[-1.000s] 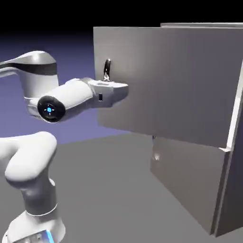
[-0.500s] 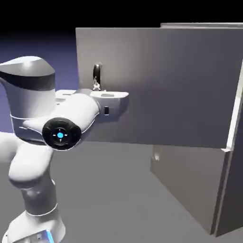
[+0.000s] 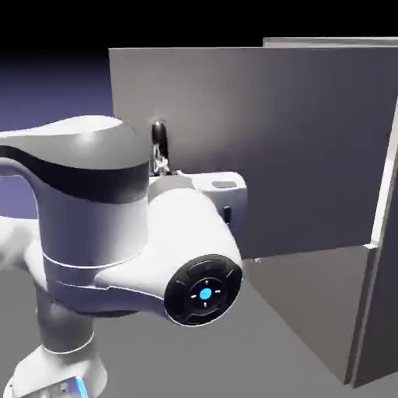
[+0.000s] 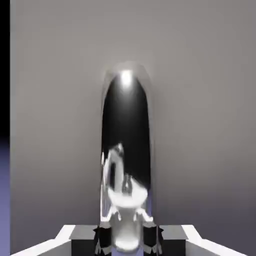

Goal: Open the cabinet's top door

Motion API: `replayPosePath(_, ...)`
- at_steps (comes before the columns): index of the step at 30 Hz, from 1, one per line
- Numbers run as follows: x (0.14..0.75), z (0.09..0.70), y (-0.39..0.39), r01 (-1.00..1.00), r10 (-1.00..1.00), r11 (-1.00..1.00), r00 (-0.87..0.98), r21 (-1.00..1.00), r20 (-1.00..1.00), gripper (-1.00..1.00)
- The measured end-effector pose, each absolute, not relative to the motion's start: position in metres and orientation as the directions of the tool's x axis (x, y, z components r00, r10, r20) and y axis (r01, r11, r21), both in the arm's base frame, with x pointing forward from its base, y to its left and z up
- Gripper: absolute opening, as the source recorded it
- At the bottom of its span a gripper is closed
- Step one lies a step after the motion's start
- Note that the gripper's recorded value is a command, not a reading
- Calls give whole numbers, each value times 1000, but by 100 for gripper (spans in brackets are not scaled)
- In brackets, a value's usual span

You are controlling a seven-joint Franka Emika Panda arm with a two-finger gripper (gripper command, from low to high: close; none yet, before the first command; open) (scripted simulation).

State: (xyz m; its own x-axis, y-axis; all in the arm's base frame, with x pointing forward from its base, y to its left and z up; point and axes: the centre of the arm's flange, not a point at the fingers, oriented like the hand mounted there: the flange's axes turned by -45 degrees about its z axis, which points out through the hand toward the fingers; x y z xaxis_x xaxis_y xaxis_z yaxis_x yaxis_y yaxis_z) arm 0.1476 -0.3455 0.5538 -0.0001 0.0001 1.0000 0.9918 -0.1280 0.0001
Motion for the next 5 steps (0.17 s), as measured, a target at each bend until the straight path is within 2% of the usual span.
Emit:
replayPosePath(4, 156, 554, -377, 999, 0, -53, 0, 0, 1000, -100)
replayPosePath(5, 157, 554, -381, 999, 0, -41, 0, 0, 1000, 100)
